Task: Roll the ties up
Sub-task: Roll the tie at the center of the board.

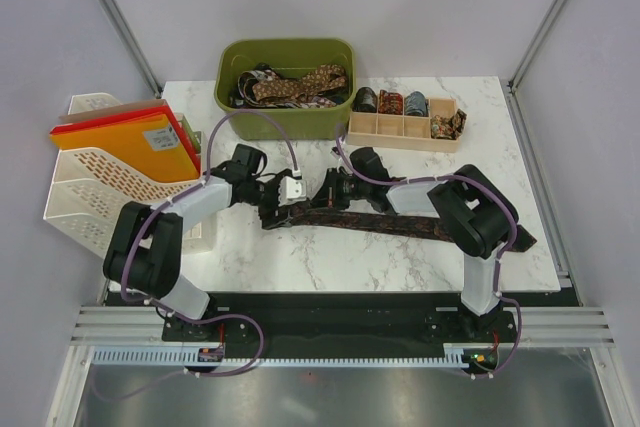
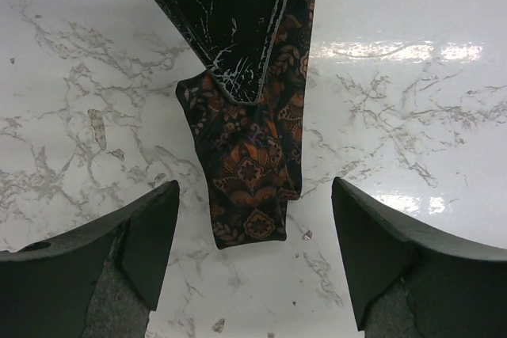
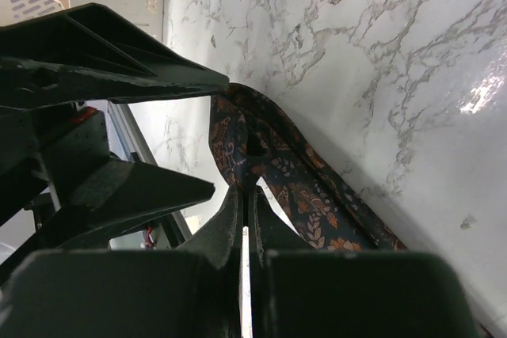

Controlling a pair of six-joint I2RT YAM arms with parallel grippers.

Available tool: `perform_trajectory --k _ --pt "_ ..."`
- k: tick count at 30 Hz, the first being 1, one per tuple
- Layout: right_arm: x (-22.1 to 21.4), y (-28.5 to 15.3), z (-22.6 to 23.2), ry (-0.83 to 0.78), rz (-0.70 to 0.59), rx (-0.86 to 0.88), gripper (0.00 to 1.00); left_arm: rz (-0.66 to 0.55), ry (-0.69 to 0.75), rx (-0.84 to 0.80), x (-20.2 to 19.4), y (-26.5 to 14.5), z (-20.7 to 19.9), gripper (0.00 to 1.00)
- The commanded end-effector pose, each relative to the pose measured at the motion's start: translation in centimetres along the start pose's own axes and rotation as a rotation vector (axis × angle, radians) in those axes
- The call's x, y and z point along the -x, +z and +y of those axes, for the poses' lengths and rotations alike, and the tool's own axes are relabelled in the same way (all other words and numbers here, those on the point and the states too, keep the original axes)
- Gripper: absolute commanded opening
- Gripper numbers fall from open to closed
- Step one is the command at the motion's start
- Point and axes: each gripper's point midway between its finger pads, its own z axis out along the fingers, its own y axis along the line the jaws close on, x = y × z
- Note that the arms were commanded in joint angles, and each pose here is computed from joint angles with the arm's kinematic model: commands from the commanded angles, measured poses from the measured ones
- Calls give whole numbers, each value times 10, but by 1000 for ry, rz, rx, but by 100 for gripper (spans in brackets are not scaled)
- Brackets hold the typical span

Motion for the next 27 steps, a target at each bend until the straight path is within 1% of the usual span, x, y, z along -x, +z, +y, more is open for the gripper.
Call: perform_trajectory --k 1,3,4,7,12,14,15,17,18,20,21,23,24,27 --pt "-3 1 2 15 2 38 2 28 115 19 -8 8 10 81" --pt "-7 1 -2 21 12 26 2 51 108 18 -14 10 10 76" --pt "-9 0 -3 24 17 22 2 55 108 20 -15 10 11 72" --pt "-15 -1 -9 29 30 1 2 84 103 19 -23 13 11 66" --pt "-17 -1 -20 10 48 -46 2 99 113 6 -28 15 8 65" --pt "-18 2 -26 3 56 -72 3 98 106 4 -27 17 9 59" --pt "-20 3 -31 7 60 -84 2 95 111 1 -26 17 9 55" --pt "-18 5 -35 12 62 -106 3 99 112 -1 -27 18 10 51" --pt "-19 8 -38 10 70 -116 3 98 107 -2 -26 17 10 47" --pt "-16 10 -38 4 73 -121 3 92 101 -15 -23 16 6 43" --pt "-17 11 -39 -1 78 -123 3 91 102 -18 -22 16 5 38" --pt "-16 11 -37 0 81 -119 3 94 103 -28 -19 13 0 34" --pt "-16 12 -36 -6 80 -117 3 95 101 -30 -17 12 -2 30" --pt "-19 12 -35 -11 88 -120 2 91 81 -32 -12 3 -12 30"
